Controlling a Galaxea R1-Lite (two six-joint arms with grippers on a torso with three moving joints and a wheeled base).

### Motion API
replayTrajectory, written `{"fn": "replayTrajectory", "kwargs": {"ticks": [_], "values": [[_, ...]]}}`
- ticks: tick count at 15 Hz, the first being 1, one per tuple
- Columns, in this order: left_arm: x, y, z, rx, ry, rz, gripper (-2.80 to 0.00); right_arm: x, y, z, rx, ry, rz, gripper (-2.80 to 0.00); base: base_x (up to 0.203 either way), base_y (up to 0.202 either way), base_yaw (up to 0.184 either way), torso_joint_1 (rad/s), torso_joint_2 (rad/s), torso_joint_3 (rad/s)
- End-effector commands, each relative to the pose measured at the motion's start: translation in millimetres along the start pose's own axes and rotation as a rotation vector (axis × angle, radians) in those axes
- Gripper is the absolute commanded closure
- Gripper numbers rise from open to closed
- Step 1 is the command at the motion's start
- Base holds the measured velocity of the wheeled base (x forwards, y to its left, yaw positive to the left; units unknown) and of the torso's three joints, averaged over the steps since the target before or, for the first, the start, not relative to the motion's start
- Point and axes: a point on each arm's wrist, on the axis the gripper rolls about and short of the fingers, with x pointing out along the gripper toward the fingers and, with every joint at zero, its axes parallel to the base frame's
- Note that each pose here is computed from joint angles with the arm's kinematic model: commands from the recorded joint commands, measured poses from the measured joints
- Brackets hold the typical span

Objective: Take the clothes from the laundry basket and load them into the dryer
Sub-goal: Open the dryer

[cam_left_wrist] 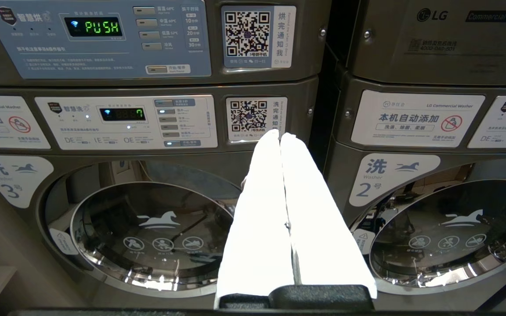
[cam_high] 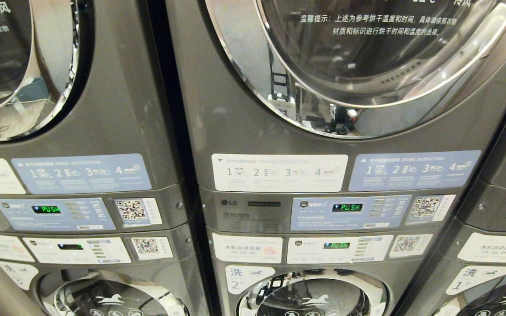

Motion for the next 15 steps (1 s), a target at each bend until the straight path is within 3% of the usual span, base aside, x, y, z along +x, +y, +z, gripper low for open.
{"fn": "replayTrajectory", "kwargs": {"ticks": [1, 3, 5, 6, 8, 12, 15], "values": [[0, 0.0, 0, 0.0, 0.0, 0.0, 0.0, 0, 0, 0, -0.011, -0.003, 0.003, 0.0, 0.0, 0.0, 0.0, 0.0, 0.0, 0.0], [0, 0.0, 0, 0.0, 0.0, 0.0, 0.0, -1, 0, 4, -0.052, -0.017, 0.015, 0.0, 0.0, 0.0, 0.0, 0.0, 0.0, 0.0], [0, 0.0, 0, 0.0, 0.0, 0.001, 0.0, -10, -4, 39, -0.022, -0.11, 0.04, 0.0, 0.0, 0.0, 0.0, 0.0, 0.0, 0.0], [0, 0.0, 0, -0.005, -0.003, -0.001, 0.0, -10, -5, 60, -0.004, -0.125, 0.095, 0.0, 0.0, 0.0, 0.0, 0.0, 0.0, 0.0], [0, -0.1, 0, -0.007, -0.003, -0.003, 0.0, 8, -10, 104, 0.033, -0.074, 0.221, -2.8, 0.0, 0.0, 0.0, 0.0, 0.0, 0.0], [0, 0.0, 0, -0.008, -0.003, -0.001, 0.0, 91, -19, 185, 0.13, 0.049, 0.515, -2.8, 0.0, 0.0, 0.0, 0.0, 0.0, 0.0], [0, -0.1, 0, -0.008, -0.003, -0.003, 0.0, 165, -20, 242, 0.19, 0.043, 0.797, -2.8, 0.0, 0.0, 0.0, 0.0, 0.0, 0.0]]}}
